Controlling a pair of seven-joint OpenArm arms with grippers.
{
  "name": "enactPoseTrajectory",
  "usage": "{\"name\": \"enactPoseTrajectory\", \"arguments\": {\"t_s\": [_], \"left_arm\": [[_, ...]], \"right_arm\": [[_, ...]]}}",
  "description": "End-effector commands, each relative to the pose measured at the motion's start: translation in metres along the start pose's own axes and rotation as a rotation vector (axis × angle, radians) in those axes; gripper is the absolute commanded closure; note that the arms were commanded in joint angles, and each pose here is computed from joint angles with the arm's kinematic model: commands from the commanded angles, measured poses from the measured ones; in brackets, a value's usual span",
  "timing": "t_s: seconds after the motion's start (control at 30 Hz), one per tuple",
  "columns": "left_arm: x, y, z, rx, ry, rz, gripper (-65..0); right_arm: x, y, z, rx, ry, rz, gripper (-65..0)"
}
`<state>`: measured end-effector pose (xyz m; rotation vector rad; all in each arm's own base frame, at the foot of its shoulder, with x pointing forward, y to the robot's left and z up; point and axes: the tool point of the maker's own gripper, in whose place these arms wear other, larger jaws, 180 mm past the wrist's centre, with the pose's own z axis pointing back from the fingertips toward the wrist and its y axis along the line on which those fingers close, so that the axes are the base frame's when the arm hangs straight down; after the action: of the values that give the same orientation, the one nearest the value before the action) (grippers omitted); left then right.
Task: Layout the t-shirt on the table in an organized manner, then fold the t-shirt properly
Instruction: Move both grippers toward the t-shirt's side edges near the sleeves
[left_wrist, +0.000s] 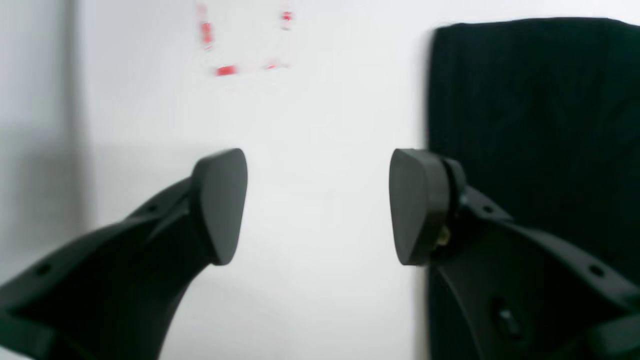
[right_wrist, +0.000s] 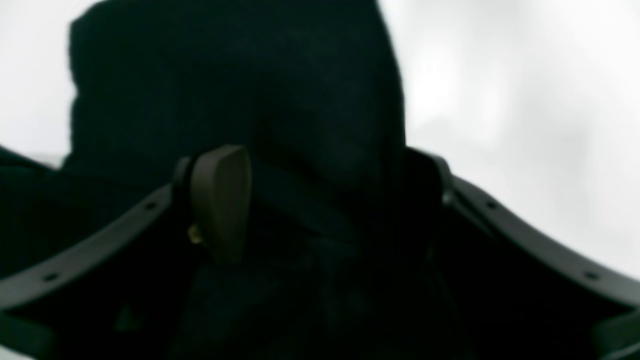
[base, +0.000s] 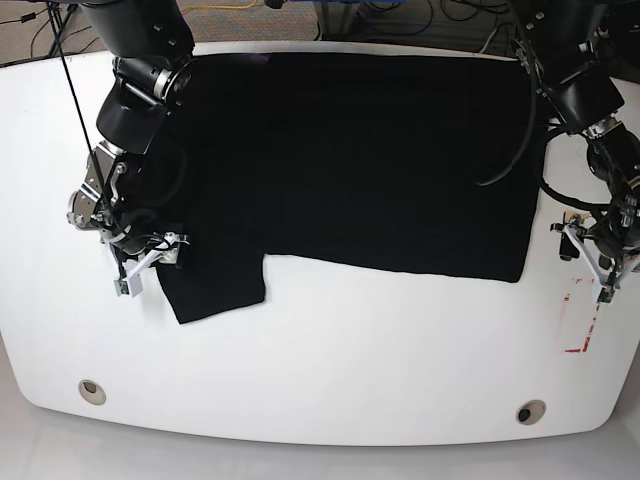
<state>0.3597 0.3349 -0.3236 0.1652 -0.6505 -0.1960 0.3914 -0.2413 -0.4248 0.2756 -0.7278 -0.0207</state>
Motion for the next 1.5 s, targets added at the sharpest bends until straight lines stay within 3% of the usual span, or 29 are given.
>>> {"name": "enactPoseTrajectory", "arguments": {"t_s": [0.0,0.13,0.27,0.57,0.77,1.17,1.4,1.47], "left_arm": [[0.01,0.007,-0.003,-0.009,-0.033,0.016,-42.1],[0.017,0.002,-0.018,-0.054,-0.059,0.056,-42.1],[0.013,-0.008,-0.036,-0.112,-0.055,0.101,-42.2],[0.013,-0.031,-0.069,-0.234,-0.052,0.206,-42.2],[0.005,-0.038,-0.078,-0.266,-0.044,0.24,-42.6],[-0.001,-0.056,-0.086,-0.304,-0.018,0.225,-42.6],[0.0,-0.096,-0.095,-0.379,-0.008,0.233,-41.8],[0.001,-0.098,-0.095,-0.381,-0.008,0.228,-38.9]], "right_arm": [[-0.014,-0.002,0.0,-0.012,0.076,0.014,-33.1],[-0.015,-0.003,0.0,-0.012,0.076,0.014,-17.9],[-0.015,-0.003,0.0,-0.012,0.076,0.014,-10.1],[-0.014,-0.003,0.001,-0.014,0.076,0.014,-10.3],[-0.014,-0.003,0.001,-0.014,0.076,0.014,-10.1],[-0.014,-0.004,0.001,-0.014,0.075,0.014,-10.0],[-0.014,-0.004,0.001,-0.016,0.074,0.016,-9.8],[-0.014,-0.004,0.001,-0.016,0.074,0.016,-9.7]]}}
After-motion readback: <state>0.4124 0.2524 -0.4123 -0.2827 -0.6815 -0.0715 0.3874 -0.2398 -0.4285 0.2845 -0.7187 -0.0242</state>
